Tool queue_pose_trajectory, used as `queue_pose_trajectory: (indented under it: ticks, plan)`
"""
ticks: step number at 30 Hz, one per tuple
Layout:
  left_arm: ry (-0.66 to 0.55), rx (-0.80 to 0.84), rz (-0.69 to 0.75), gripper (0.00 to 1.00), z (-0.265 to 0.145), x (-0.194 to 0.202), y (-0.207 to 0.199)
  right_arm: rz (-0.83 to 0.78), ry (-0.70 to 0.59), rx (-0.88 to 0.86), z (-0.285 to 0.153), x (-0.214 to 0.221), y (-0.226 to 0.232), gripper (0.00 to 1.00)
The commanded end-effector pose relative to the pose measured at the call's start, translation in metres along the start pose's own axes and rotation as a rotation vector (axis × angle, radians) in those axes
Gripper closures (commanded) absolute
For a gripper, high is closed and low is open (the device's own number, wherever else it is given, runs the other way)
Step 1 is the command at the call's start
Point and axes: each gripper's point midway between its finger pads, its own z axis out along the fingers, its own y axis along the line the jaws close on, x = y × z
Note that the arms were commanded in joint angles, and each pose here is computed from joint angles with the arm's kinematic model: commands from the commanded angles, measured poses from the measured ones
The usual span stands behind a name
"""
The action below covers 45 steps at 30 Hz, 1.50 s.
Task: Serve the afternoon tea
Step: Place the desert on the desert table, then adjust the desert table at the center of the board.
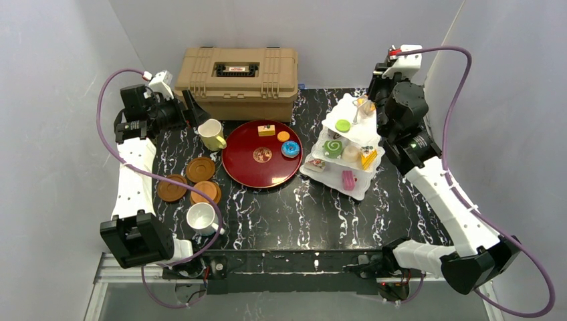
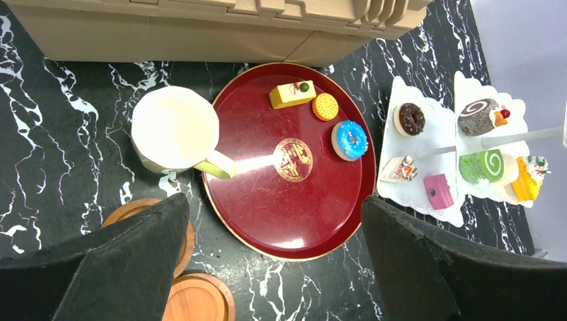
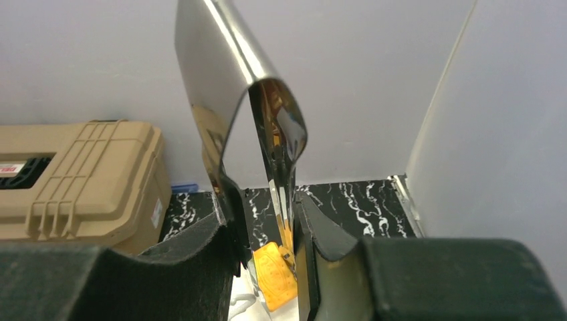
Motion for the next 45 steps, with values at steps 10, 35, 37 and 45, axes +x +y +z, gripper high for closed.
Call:
queue_pose_trajectory:
  ticks: [10, 35, 37, 45]
  plan:
    - [-0.018, 0.05, 0.022, 0.01, -0.011, -0.006, -0.015, 0.04, -0.013, -0.046, -0.017, -0.022, -0.004, 0.58]
    - [0.054, 0.723, 0.325, 0.01, 0.047, 0.001, -0.257, 0.081, -0.059, -0.048, -0.061, -0.066, -0.035, 0.53]
    - [0.053, 0.775, 0.363, 0.01, 0.054, 0.002, -0.278, 0.092, -0.051, -0.074, -0.065, -0.065, -0.032, 0.63]
    - [0.009, 0.968, 0.5, 0.01, 0.074, -0.008, -0.36, 0.103, -0.024, -0.218, -0.091, -0.065, -0.02, 0.86]
